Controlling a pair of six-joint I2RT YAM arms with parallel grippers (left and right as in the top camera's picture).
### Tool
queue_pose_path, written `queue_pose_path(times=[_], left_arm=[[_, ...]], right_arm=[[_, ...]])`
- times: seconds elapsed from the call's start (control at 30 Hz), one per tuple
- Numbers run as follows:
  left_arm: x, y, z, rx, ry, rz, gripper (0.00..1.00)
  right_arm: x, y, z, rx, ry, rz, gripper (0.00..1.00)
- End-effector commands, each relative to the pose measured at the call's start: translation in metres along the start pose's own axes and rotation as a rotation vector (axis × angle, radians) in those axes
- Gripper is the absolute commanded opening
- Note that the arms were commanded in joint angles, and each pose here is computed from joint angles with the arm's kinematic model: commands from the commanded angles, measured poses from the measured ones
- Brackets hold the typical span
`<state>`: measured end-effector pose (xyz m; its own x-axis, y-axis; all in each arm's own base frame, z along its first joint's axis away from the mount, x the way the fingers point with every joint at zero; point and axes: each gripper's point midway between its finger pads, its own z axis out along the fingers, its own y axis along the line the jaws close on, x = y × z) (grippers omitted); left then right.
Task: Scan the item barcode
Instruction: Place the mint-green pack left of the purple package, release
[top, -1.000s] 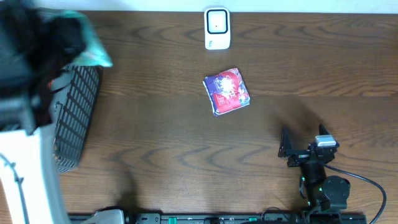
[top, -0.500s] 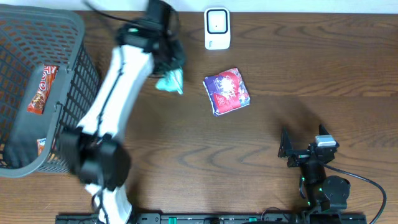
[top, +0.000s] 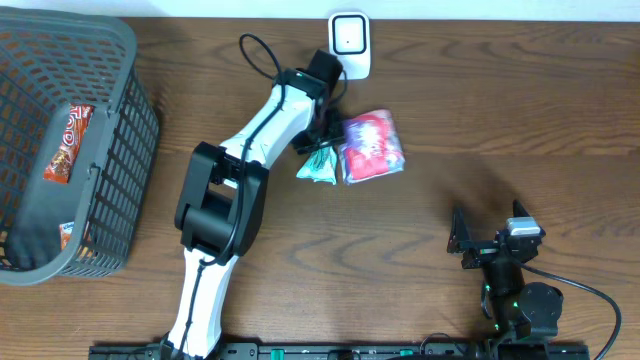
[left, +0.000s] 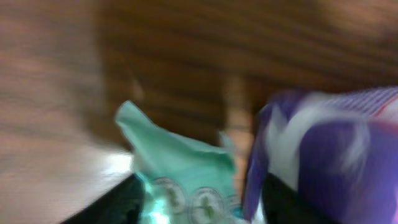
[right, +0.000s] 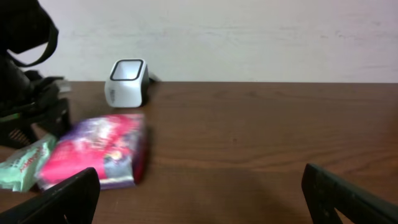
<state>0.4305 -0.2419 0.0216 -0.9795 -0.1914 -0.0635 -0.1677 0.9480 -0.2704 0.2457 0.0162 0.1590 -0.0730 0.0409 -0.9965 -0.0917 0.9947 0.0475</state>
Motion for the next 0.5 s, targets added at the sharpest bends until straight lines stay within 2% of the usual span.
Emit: queue_pose_path(times=[0.0, 0.07, 0.17, 0.43, 0.47], left_arm=[[0.008, -0.04, -0.01, 0.169, 0.029, 0.136, 0.72], [0.003, -0.04, -0.021, 0.179, 0.012, 0.205, 0.73], [-0.009, -0.031, -0.043, 0.185, -0.018, 0.207, 0.77], [-0.078, 0.031, -0.192, 0.246, -0.338, 0.068, 0.8], [-0.086, 0.046, -0.217, 0.234, -0.402, 0.041, 0.83]], right_arm=[[0.001, 0.004, 0.0, -0.015, 0.001, 0.005, 0.99], [0.001, 0.004, 0.0, -0.015, 0.001, 0.005, 0.99], [0.001, 0.004, 0.0, -0.015, 0.001, 0.005, 0.99], [0.001, 0.004, 0.0, -0.015, 0.0, 0.005, 0.99], [0.001, 0.004, 0.0, -0.015, 0.001, 0.005, 0.99]])
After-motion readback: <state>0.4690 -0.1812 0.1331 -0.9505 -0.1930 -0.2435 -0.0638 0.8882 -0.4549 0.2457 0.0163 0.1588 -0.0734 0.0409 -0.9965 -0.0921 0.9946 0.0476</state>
